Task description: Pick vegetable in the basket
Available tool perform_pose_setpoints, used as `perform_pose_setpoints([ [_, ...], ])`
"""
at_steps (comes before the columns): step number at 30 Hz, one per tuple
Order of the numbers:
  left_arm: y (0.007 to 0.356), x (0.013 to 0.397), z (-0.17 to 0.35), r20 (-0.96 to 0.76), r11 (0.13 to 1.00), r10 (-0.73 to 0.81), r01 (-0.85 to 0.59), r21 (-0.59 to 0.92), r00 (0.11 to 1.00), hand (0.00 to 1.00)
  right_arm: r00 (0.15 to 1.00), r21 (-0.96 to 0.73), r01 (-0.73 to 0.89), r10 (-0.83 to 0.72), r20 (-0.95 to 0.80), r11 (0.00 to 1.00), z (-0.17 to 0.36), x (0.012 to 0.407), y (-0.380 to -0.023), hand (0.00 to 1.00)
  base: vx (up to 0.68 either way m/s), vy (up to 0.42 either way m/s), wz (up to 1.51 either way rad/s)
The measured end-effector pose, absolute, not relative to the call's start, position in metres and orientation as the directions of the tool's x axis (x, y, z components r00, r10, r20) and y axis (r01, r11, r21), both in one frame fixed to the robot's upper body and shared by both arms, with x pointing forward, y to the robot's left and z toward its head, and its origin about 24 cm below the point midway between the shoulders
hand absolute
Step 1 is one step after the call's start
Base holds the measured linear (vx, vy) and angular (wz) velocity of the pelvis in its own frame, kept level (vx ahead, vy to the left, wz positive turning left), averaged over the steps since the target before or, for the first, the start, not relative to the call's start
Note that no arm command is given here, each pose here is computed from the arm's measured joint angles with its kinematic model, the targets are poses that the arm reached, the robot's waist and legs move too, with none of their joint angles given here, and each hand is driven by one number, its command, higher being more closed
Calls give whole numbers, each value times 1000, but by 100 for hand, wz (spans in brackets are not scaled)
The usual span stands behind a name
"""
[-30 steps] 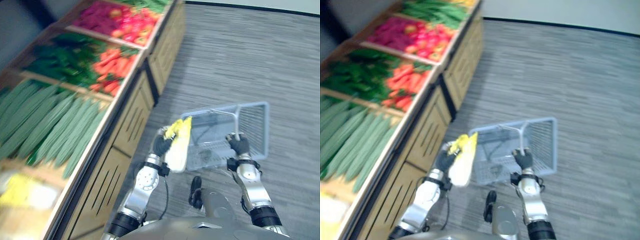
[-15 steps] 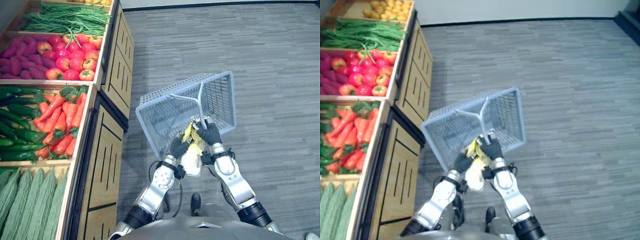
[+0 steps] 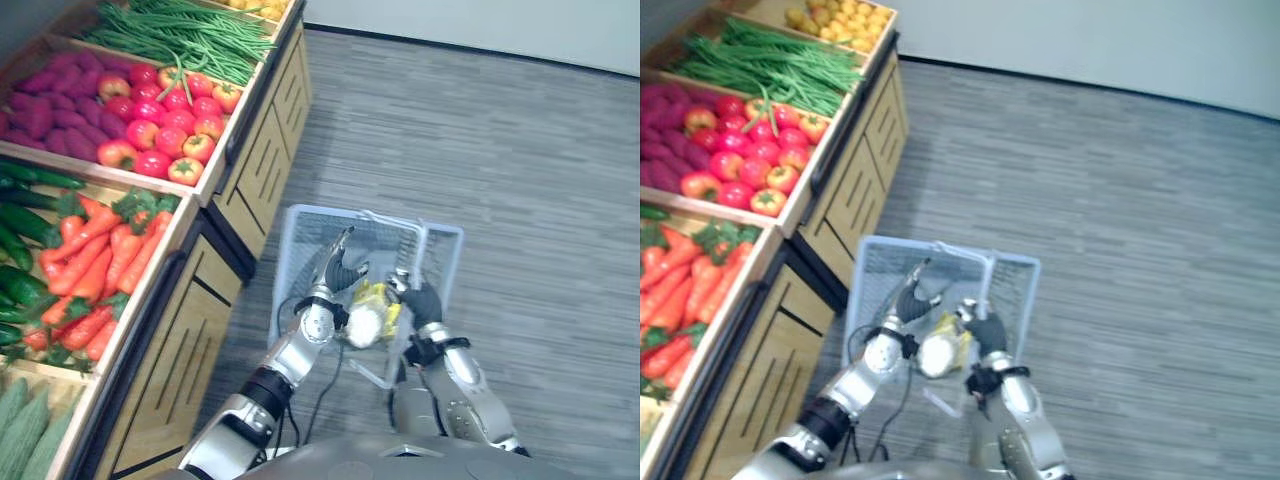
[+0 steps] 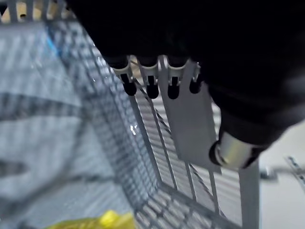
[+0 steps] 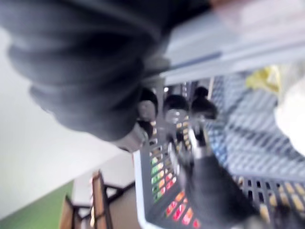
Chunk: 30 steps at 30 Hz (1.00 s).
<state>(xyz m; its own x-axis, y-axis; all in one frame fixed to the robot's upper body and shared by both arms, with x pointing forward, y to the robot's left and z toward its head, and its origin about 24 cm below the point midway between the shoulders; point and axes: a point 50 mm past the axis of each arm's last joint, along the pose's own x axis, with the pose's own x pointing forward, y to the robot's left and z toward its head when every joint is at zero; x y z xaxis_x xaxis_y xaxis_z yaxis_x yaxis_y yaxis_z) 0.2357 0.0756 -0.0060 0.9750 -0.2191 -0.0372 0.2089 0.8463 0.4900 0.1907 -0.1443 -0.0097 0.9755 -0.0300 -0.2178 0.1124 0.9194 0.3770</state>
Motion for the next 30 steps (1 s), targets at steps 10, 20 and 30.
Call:
perform_pose_setpoints([
  [10, 208, 227, 50, 232, 816, 315, -388, 429, 920, 0, 620, -60, 718, -678, -395, 693, -56, 141, -290, 100, 70, -80, 158],
  [20, 217, 227, 84, 371, 753, 240, -413, 512, 897, 0, 286, -221, 855, -782, -554, 470, -95, 82, -313, 100, 64, 112, 85],
  [30, 216, 261, 108, 454, 661, 109, -405, 631, 884, 0, 210, -246, 835, -696, -686, 493, -125, 60, -285, 100, 155, -215, 27],
])
